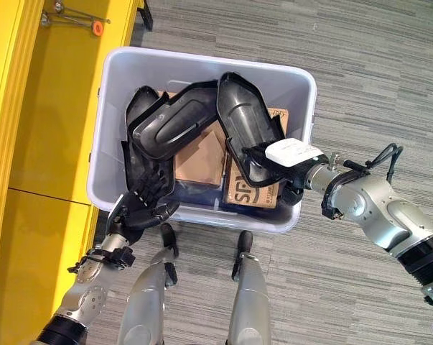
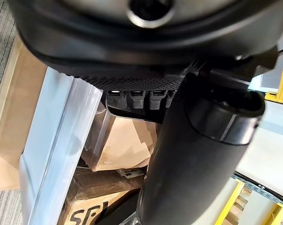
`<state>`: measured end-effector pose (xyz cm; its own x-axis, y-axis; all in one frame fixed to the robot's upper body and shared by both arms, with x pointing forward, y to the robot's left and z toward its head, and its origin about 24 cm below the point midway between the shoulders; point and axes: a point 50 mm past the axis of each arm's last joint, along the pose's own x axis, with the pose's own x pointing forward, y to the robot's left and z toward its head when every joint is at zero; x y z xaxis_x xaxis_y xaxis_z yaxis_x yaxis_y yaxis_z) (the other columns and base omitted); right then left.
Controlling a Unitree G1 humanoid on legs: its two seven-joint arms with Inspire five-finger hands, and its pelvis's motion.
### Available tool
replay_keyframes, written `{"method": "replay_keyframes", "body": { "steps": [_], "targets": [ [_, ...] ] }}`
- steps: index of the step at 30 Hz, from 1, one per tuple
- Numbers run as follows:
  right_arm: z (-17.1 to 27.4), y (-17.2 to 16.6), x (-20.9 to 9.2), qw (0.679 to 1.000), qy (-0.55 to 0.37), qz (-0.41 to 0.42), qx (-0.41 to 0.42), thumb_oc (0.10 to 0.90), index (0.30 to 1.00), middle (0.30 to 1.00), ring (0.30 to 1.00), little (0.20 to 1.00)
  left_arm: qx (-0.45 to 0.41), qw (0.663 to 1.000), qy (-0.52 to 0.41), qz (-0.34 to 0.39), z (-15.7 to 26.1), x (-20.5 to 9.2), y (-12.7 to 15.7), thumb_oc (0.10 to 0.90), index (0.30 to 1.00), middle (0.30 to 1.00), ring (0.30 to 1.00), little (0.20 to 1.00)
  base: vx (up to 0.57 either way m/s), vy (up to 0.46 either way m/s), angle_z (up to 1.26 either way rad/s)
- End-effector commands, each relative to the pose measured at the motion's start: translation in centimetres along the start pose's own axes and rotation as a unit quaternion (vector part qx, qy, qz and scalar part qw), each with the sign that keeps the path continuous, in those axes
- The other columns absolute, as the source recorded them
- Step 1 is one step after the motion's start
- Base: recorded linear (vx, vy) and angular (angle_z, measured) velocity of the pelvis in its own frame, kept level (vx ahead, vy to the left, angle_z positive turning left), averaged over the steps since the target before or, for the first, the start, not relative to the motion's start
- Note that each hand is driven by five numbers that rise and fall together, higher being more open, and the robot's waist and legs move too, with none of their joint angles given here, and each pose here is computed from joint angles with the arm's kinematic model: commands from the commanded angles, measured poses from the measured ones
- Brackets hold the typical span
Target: Move parts from the plastic box to the shelf.
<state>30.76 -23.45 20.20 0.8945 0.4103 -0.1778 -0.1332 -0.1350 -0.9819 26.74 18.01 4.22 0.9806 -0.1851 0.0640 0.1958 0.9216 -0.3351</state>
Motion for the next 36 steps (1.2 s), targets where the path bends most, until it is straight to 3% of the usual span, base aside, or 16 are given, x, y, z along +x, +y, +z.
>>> {"method": "replay_keyframes", "body": {
  "steps": [1, 19, 36],
  "targets": [
    [0.4, -4.6, -1.2, 0.995, -0.011, -0.070, -0.075, 0.900, 1.000, 1.000, 1.000, 1.000, 0.027, 0.999, 0.022, 0.014, -0.7, -2.5, 1.1, 0.900, 1.000, 1.000, 1.000, 1.000, 0.04, -0.056, 0.05],
    [0.2, -3.8, -0.9, 0.996, -0.005, -0.059, -0.067, 0.900, 1.000, 1.000, 1.000, 1.000, 0.028, 0.999, 0.014, 0.018, -0.2, -2.6, 1.2, 0.900, 1.000, 1.000, 1.000, 1.000, 0.02, -0.015, 0.03],
    [0.0, -6.1, -0.7, 0.990, 0.010, -0.112, -0.084, 0.900, 1.000, 1.000, 1.000, 1.000, 0.022, 0.999, 0.005, 0.029, 0.1, -2.8, 1.4, 0.900, 1.000, 1.000, 1.000, 1.000, 0.00, 0.004, 0.02]
  ]
}}
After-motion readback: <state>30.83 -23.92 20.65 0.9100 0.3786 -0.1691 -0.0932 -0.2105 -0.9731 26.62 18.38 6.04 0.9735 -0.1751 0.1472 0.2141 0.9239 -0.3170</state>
